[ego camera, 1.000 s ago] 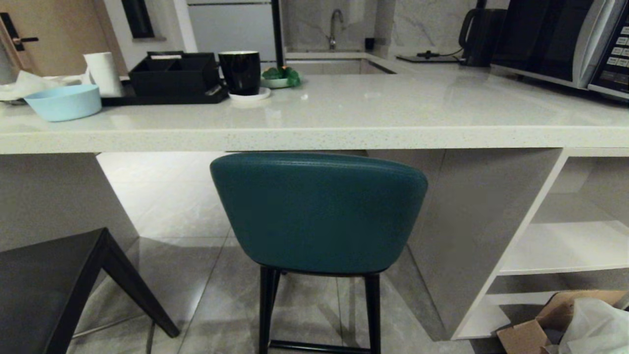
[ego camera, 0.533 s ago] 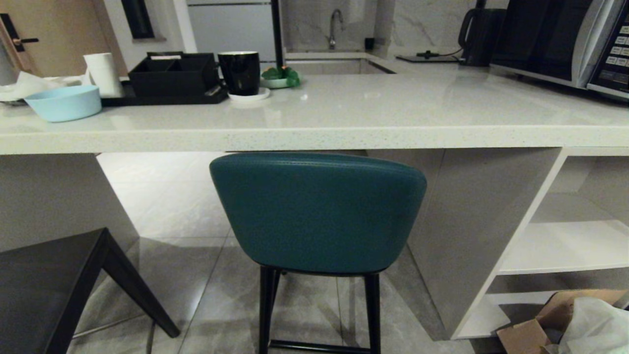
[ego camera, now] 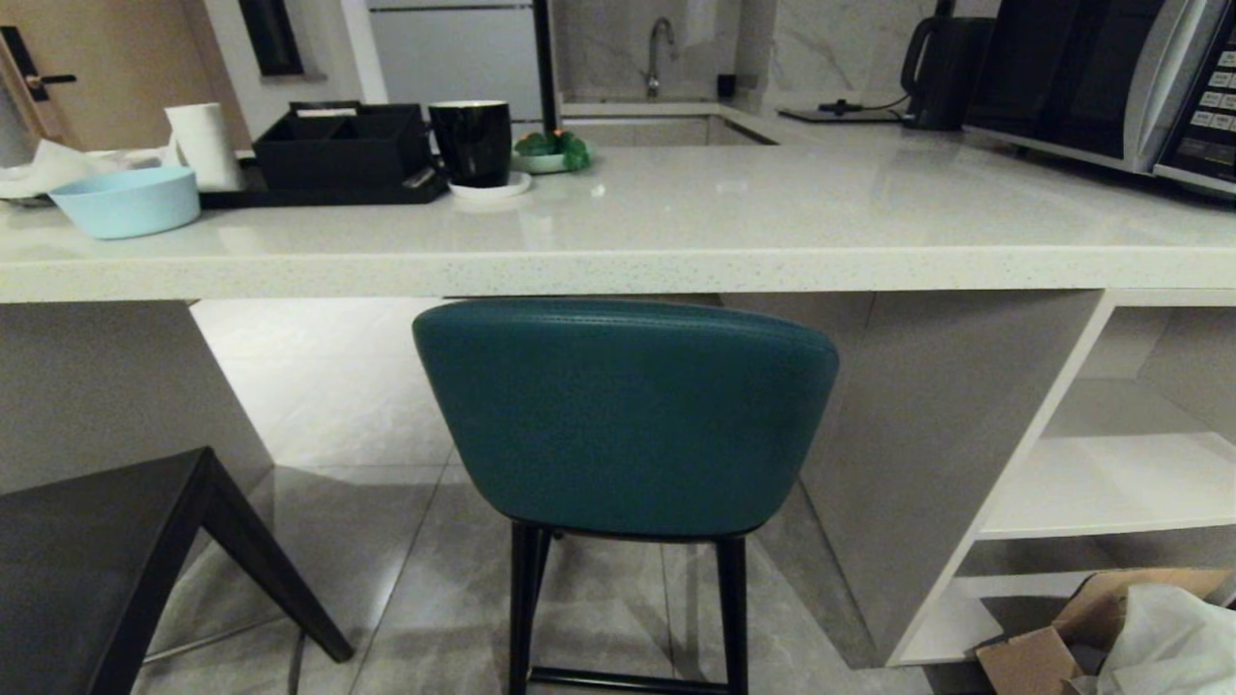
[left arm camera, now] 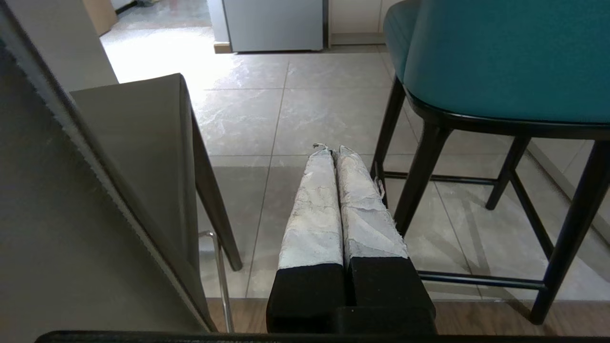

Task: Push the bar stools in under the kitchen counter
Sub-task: Push the gray chair back under the dining table

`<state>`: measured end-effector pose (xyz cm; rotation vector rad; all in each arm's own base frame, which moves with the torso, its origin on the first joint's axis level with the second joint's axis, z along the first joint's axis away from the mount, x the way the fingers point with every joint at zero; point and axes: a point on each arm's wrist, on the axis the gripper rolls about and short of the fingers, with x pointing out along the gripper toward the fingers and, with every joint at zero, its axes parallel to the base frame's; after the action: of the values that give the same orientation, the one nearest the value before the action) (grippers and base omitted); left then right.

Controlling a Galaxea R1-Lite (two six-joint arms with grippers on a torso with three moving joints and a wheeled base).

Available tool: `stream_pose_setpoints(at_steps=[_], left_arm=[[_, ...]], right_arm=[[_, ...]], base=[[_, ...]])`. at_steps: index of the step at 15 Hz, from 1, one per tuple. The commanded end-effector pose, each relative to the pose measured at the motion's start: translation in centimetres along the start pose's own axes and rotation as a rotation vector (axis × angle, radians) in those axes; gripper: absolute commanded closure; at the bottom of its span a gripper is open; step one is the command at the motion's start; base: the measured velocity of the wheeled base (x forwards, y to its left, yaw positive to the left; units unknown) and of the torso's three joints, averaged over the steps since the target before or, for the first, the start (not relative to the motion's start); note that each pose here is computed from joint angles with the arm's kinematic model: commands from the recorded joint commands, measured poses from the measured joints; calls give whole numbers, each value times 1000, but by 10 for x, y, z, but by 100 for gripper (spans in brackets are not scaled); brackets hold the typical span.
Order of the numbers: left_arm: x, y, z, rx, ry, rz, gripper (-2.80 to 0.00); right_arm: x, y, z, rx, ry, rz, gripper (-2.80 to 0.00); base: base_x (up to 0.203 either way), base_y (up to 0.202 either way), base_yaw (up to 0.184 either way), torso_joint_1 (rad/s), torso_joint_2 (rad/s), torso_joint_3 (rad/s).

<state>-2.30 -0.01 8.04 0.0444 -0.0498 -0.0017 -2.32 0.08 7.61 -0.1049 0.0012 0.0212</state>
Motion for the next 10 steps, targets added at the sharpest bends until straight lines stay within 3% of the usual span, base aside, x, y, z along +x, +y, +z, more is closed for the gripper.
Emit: stream_pose_setpoints(at_steps=[1, 3, 10], left_arm=[[1, 0, -5, -1, 18, 2, 0], [1, 0, -5, -4, 19, 3, 0], [1, 0, -5, -4, 19, 3, 0]], right_arm=[[0, 0, -1, -1, 5, 1, 0], [0, 0, -1, 6, 6, -2, 0], [0, 0, -1, 28, 5, -13, 0]], base=[[0, 0, 0, 0, 0, 0], [-48, 0, 4, 6, 1, -1], [-195, 0, -2, 1, 2, 3]])
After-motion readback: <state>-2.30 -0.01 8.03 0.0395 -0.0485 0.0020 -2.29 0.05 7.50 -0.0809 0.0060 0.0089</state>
